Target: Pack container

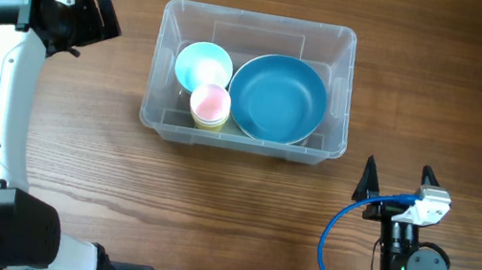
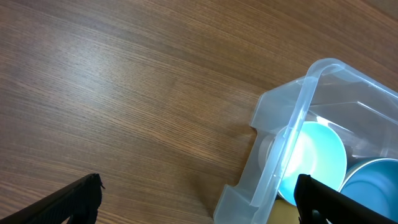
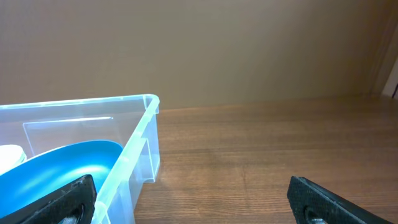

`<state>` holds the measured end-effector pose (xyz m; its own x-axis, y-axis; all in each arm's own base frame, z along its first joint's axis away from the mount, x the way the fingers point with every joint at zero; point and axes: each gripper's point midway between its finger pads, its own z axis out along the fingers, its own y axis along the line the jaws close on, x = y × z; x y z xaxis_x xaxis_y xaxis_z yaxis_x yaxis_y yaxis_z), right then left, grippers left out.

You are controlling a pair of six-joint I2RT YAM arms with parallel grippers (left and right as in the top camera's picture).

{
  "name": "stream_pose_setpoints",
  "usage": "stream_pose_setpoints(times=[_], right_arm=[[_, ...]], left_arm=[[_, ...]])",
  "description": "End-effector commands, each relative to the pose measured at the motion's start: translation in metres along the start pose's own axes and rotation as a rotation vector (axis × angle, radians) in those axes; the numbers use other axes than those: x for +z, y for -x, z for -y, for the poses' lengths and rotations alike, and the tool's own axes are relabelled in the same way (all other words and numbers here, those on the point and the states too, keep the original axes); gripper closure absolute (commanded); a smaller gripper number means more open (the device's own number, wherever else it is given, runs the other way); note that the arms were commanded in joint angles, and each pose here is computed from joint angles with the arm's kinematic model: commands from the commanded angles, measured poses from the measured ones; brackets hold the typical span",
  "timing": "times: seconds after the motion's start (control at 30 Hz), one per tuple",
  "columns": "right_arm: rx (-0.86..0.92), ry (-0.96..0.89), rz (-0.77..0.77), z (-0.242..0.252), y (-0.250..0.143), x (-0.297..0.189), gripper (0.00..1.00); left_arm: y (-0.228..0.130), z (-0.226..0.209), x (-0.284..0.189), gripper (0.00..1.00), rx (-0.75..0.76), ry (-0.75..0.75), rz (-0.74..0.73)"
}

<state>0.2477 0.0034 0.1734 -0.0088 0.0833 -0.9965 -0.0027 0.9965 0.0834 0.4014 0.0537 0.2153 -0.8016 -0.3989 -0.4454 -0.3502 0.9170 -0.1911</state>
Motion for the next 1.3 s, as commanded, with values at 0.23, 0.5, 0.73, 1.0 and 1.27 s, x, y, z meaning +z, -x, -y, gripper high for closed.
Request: stream_pose_setpoints(times=[0.23,0.5,0.73,1.0,1.27], right_arm=[[-0.002,0.013,0.018,-0.002,0.004,-0.001,0.0],[-0.002,0.013,0.018,-0.002,0.004,-0.001,0.0],[-0.003,0.013,0.018,-0.002,0.004,-0.001,0.0],[-0.002,0.013,0.018,-0.002,0.004,-0.001,0.0],[-0.002,0.013,0.018,-0.002,0.004,-0.001,0.0]], left_arm=[[0.002,0.001,-0.008,0.0,-0.012,-0.012,0.02],[0.002,0.001,-0.008,0.0,-0.012,-0.012,0.02],[0.002,0.001,-0.008,0.0,-0.012,-0.012,0.02],[0.002,0.001,-0.008,0.0,-0.012,-0.012,0.02],[0.009,0.012,-0.075,0.0,0.01,-0.062,0.184]])
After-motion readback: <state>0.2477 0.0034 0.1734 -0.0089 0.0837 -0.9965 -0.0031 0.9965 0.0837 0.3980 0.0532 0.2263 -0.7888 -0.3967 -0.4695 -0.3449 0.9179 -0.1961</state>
